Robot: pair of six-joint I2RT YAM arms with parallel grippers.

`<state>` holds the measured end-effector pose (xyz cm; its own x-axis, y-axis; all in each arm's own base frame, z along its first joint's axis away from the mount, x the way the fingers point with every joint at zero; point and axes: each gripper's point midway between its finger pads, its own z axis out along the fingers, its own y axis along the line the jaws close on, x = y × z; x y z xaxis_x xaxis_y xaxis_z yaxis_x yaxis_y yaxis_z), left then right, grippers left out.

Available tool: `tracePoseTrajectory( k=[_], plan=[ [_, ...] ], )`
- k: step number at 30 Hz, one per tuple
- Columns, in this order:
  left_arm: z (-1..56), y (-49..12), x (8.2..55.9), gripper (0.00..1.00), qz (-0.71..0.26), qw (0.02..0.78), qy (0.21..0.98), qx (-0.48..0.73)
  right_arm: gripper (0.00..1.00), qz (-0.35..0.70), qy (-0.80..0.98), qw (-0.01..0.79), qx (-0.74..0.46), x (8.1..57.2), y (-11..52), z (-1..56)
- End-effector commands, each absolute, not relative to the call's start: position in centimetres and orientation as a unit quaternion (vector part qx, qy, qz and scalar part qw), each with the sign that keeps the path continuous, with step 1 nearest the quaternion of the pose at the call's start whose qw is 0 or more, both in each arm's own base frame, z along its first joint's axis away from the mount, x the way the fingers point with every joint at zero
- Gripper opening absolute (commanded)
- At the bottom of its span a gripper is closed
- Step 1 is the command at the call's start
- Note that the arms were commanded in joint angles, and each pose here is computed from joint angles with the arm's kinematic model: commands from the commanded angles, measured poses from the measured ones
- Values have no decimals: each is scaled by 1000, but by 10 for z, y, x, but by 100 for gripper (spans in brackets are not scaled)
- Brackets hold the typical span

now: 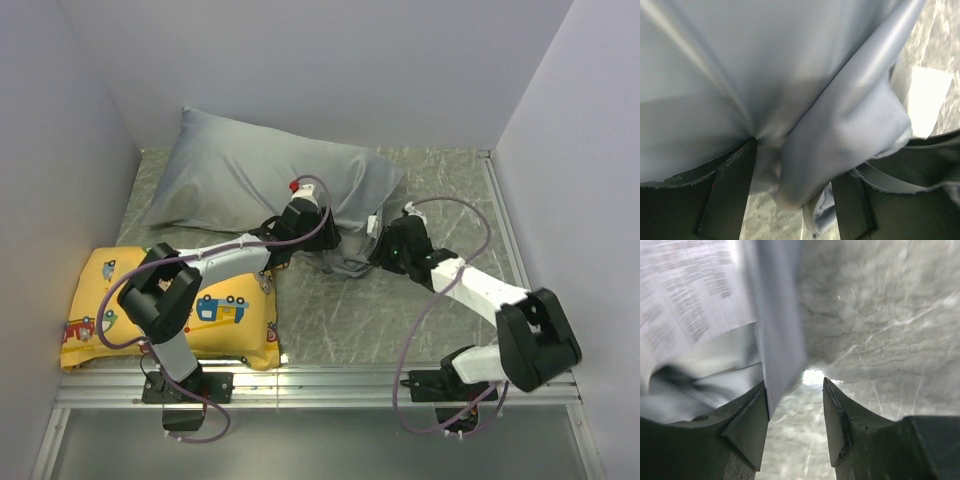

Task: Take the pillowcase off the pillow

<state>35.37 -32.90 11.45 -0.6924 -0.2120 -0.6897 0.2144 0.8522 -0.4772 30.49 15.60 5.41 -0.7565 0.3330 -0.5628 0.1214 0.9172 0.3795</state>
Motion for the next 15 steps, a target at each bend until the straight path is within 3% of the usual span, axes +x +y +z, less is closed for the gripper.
tracePoseTrajectory(
  k=[1, 6, 15],
  plan=[
    [103, -335, 336, 64, -280, 363, 889, 8, 53, 171, 902, 375, 129, 310, 150, 98],
    [103, -337, 336, 64, -283, 364, 888, 8, 53, 212, 870, 432, 110, 319, 160, 154],
    [109, -344, 335, 61, -292, 360, 886, 8, 44, 258, 857, 441, 62, 354, 211, 175]
  ],
)
